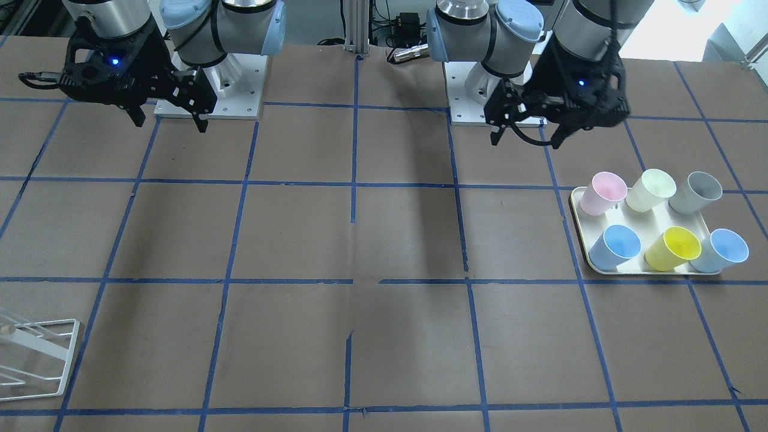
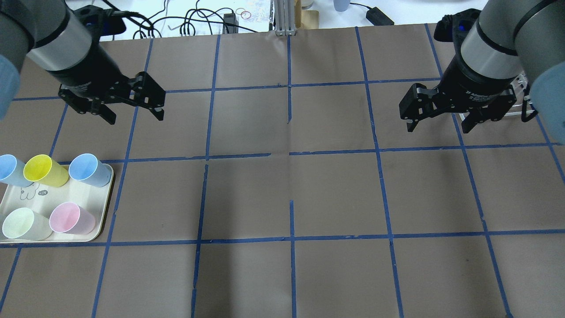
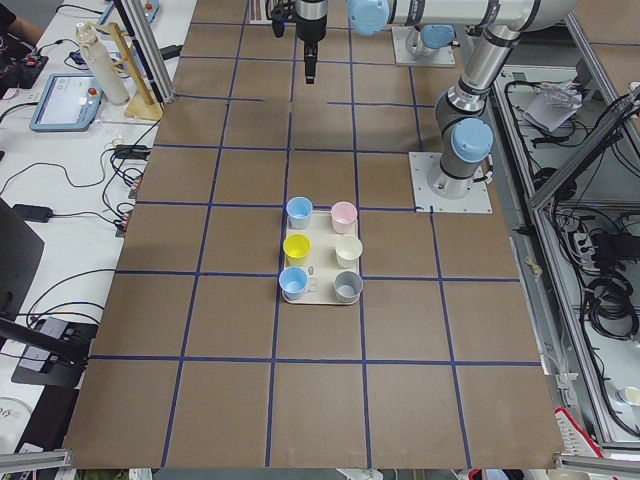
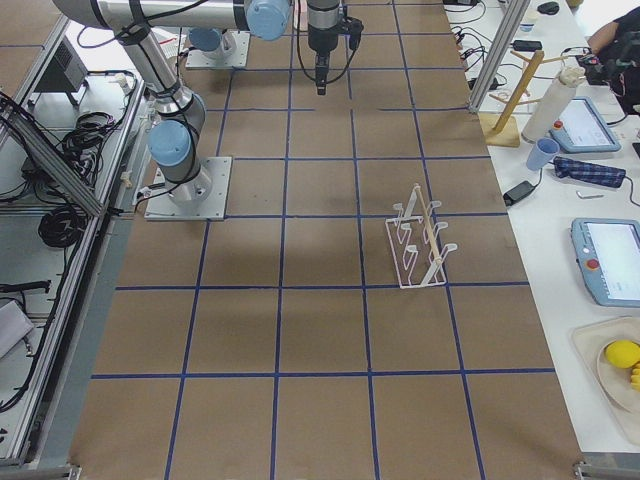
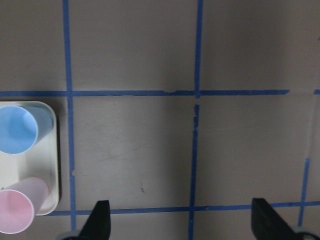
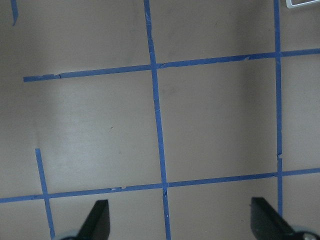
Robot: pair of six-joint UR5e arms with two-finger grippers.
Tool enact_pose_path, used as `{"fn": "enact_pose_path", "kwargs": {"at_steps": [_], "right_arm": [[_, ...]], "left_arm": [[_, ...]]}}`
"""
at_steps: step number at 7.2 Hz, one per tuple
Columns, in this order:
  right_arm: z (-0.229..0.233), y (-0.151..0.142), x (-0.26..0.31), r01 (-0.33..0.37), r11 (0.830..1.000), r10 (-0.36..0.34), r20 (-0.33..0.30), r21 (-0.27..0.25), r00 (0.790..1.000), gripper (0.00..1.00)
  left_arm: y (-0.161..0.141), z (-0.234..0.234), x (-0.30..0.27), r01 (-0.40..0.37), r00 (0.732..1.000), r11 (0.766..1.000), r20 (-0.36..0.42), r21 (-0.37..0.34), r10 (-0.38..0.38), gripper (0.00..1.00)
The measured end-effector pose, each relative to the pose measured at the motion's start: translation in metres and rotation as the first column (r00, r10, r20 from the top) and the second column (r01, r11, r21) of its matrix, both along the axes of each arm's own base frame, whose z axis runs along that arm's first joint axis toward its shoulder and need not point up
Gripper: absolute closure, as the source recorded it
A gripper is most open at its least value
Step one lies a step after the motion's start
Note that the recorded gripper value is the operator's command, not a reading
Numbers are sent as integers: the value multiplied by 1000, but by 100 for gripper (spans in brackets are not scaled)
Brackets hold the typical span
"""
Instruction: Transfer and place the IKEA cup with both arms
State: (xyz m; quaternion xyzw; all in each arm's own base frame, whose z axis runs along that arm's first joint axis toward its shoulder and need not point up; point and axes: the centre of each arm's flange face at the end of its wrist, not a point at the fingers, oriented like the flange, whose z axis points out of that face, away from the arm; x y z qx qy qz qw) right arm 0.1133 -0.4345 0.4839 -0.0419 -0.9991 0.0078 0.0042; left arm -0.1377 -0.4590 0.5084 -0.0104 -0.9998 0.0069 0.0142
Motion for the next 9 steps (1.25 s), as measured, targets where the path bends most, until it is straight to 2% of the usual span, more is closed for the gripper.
{"fn": "enact_pose_path", "kwargs": {"at_steps": [1,3,5,9], "right_arm": [[2,2,1,1,1000,-1,7,-4,1000,0],[2,2,3,6,1000,-6,30,-5,1000,0],[2,2,2,10,1000,-10,35,-1,999,0],[1,2,2,11,1000,-11,37,1,999,0]], "left_arm": [[9,9,-13,14,1000,1000,27,0,-14,0],[8,15,-1,6,999,1000,41,-2,-6,0],[-5,21,34,-21,1000,1000,19,-8,21,0],[-17,16,30,-14,1000,1000,4,-2,14,0]]}}
